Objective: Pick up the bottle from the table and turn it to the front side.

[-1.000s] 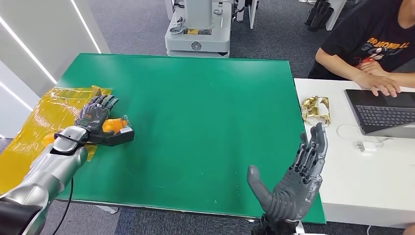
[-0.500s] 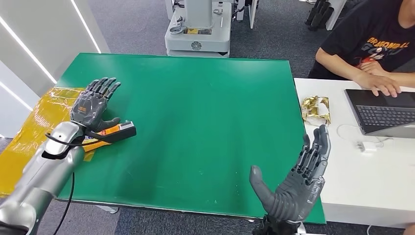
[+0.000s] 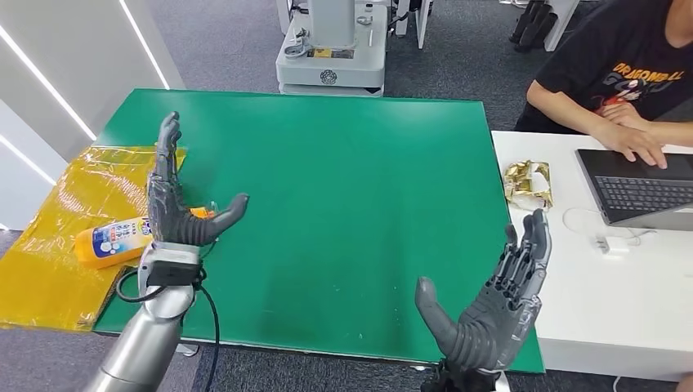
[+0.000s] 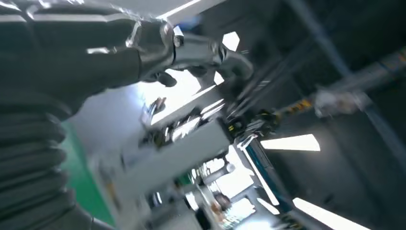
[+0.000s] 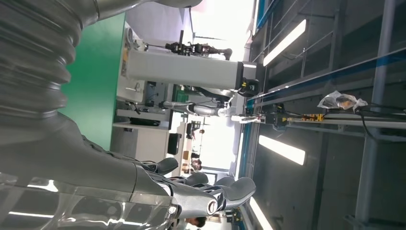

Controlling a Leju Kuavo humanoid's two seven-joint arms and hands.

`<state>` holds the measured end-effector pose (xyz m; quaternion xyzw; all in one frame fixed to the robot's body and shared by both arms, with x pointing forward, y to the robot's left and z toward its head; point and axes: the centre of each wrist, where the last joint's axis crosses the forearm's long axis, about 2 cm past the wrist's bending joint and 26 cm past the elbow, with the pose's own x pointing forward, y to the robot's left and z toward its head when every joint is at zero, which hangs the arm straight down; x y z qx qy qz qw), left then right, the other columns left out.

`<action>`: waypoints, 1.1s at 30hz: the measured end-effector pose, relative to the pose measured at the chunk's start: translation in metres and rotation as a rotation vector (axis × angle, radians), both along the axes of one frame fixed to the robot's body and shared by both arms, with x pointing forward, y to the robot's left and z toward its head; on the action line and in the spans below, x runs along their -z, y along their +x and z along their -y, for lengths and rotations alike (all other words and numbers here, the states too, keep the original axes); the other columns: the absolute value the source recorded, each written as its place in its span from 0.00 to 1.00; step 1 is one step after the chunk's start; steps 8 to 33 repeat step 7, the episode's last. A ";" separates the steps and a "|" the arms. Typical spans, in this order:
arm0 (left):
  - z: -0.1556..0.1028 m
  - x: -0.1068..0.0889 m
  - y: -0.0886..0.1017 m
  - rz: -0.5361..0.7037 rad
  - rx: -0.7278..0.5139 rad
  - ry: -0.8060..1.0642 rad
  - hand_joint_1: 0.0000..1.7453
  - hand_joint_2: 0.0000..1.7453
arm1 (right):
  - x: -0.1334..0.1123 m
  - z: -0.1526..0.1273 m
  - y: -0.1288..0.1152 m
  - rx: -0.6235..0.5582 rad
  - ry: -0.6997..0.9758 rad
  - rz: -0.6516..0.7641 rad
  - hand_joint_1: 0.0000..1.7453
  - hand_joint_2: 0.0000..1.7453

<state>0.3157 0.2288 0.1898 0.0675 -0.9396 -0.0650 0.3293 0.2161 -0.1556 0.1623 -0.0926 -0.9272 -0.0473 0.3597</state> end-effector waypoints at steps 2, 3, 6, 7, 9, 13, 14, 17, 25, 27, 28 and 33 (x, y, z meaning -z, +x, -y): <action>0.022 0.001 -0.005 -0.115 0.145 -0.232 0.00 1.00 | 0.000 -0.001 0.000 0.000 0.003 0.000 0.00 1.00; 0.032 0.001 -0.008 -0.165 0.216 -0.322 0.00 1.00 | 0.001 -0.001 0.000 -0.003 0.003 -0.001 0.00 1.00; 0.055 0.001 -0.015 -0.289 0.422 -0.553 0.00 1.00 | 0.002 -0.003 0.000 -0.012 -0.001 -0.002 0.00 1.00; 0.058 0.001 -0.016 -0.306 0.457 -0.591 0.00 1.00 | 0.002 -0.003 0.000 -0.013 -0.002 -0.002 0.00 1.00; 0.058 0.001 -0.016 -0.306 0.457 -0.591 0.00 1.00 | 0.002 -0.003 0.000 -0.013 -0.002 -0.002 0.00 1.00; 0.058 0.001 -0.016 -0.306 0.457 -0.591 0.00 1.00 | 0.002 -0.003 0.000 -0.013 -0.002 -0.002 0.00 1.00; 0.058 0.001 -0.016 -0.306 0.457 -0.591 0.00 1.00 | 0.002 -0.003 0.000 -0.013 -0.002 -0.002 0.00 1.00; 0.058 0.001 -0.016 -0.306 0.457 -0.591 0.00 1.00 | 0.002 -0.003 0.000 -0.013 -0.002 -0.002 0.00 1.00; 0.058 0.001 -0.016 -0.306 0.457 -0.591 0.00 1.00 | 0.002 -0.003 0.000 -0.013 -0.002 -0.002 0.00 1.00; 0.058 0.001 -0.016 -0.306 0.457 -0.591 0.00 1.00 | 0.002 -0.003 0.000 -0.013 -0.002 -0.002 0.00 1.00; 0.058 0.001 -0.016 -0.306 0.457 -0.591 0.00 1.00 | 0.002 -0.003 0.000 -0.013 -0.002 -0.002 0.00 1.00; 0.058 0.001 -0.016 -0.306 0.457 -0.591 0.00 1.00 | 0.002 -0.003 0.000 -0.013 -0.002 -0.002 0.00 1.00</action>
